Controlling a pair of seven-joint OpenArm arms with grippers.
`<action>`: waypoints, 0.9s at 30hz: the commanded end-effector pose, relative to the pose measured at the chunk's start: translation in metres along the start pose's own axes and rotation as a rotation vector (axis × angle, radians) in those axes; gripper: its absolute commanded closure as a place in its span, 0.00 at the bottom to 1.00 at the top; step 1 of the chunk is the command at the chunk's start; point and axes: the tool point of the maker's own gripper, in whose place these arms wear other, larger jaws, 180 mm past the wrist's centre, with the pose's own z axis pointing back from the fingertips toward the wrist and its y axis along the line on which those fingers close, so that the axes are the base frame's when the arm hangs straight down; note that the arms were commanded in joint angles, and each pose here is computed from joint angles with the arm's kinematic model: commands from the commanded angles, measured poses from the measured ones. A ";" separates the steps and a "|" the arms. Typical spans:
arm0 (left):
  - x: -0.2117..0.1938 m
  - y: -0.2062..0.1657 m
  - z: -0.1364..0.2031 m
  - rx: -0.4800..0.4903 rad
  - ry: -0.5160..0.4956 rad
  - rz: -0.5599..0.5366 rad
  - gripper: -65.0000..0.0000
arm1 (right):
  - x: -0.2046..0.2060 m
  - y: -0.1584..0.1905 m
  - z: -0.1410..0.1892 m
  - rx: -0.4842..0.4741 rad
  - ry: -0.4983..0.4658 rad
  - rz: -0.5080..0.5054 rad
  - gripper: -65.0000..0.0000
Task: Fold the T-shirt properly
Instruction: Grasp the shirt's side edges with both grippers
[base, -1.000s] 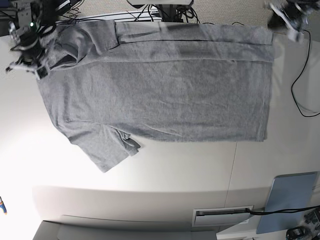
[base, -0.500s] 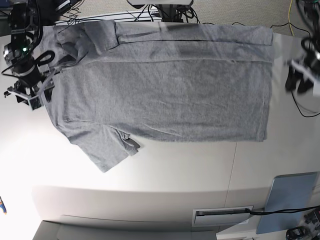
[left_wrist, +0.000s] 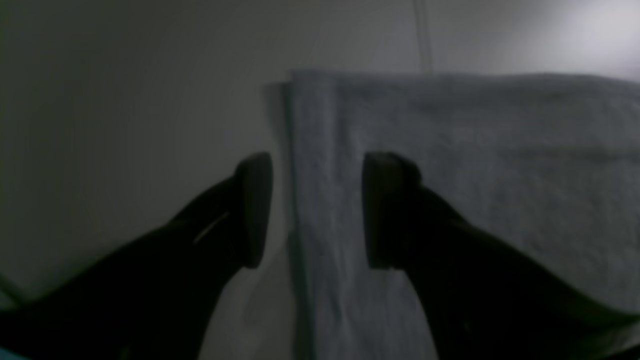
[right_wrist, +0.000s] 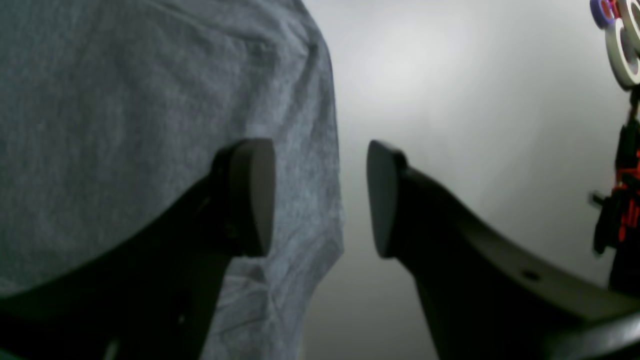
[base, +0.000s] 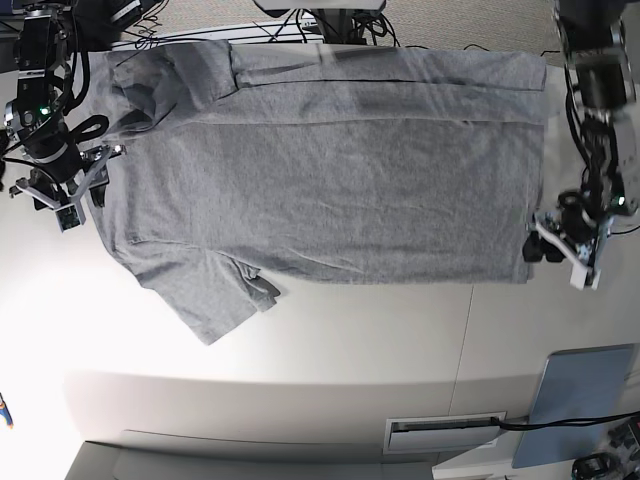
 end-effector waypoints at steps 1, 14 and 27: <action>0.027 0.006 0.002 0.002 -0.051 -0.005 0.54 | 0.012 -0.011 0.003 -0.029 -0.036 0.017 0.55; 0.006 -0.010 -0.038 -0.101 0.105 0.046 0.54 | 0.012 -0.010 0.003 -0.028 -0.038 0.017 0.55; -0.009 -0.025 -0.039 -0.168 0.172 0.005 1.00 | 0.017 -0.009 0.003 -0.019 -0.067 0.028 0.55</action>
